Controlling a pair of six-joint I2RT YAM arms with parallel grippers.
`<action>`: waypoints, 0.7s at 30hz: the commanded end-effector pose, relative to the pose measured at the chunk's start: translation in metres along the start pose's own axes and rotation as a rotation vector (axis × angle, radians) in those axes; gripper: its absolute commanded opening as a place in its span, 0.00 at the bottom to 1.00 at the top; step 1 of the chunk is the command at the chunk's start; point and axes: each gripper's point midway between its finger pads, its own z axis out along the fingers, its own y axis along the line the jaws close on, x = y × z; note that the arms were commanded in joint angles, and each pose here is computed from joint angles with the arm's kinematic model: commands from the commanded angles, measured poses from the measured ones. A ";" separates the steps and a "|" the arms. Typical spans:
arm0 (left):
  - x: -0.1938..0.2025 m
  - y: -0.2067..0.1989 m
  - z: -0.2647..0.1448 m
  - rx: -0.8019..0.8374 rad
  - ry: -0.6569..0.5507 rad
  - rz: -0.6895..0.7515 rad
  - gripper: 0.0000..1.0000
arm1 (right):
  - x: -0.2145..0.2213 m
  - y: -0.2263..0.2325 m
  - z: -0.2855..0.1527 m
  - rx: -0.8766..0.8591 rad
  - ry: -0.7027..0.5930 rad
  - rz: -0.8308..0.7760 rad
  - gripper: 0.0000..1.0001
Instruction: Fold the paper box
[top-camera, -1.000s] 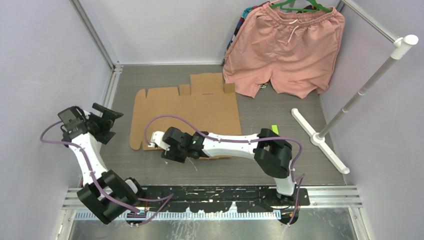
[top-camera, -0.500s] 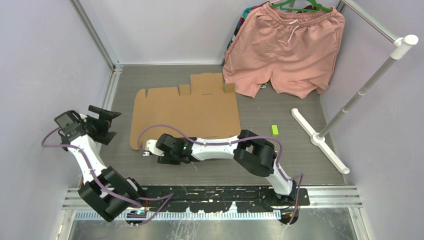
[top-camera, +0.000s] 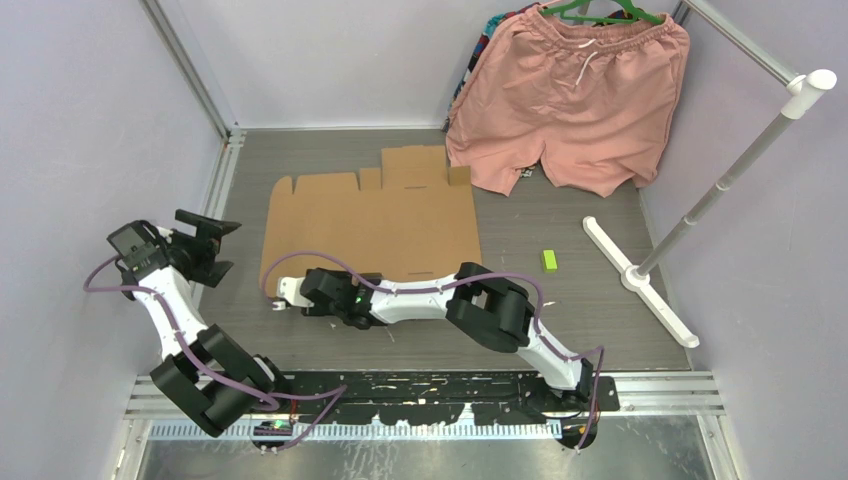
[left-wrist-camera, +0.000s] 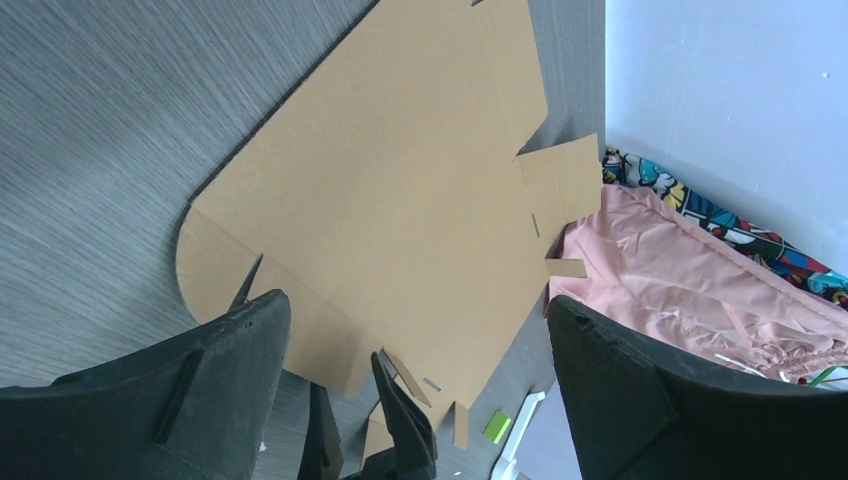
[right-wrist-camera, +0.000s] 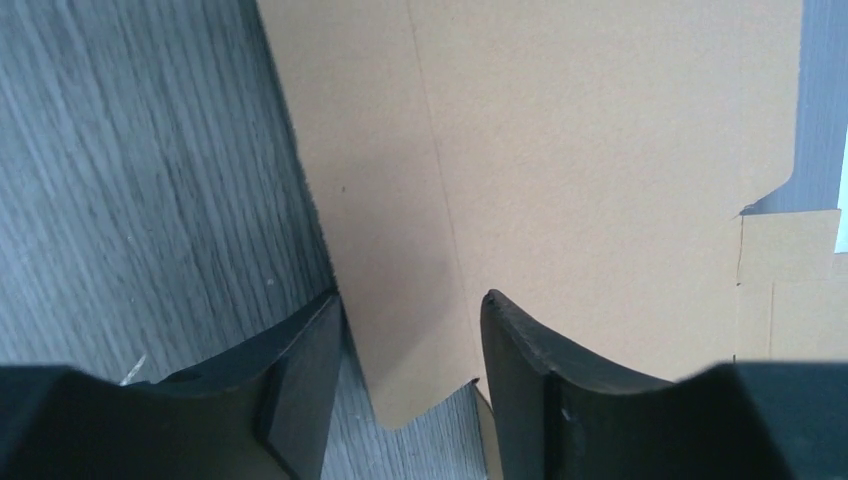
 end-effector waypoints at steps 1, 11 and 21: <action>-0.012 -0.017 -0.003 0.069 -0.024 0.028 1.00 | 0.014 -0.012 0.013 0.078 0.037 -0.015 0.55; -0.011 -0.018 -0.002 0.084 -0.022 0.030 1.00 | 0.002 -0.056 0.002 0.246 -0.045 0.085 0.37; -0.007 -0.030 0.001 0.170 0.023 0.025 1.00 | -0.004 -0.099 -0.033 0.383 -0.106 0.141 0.19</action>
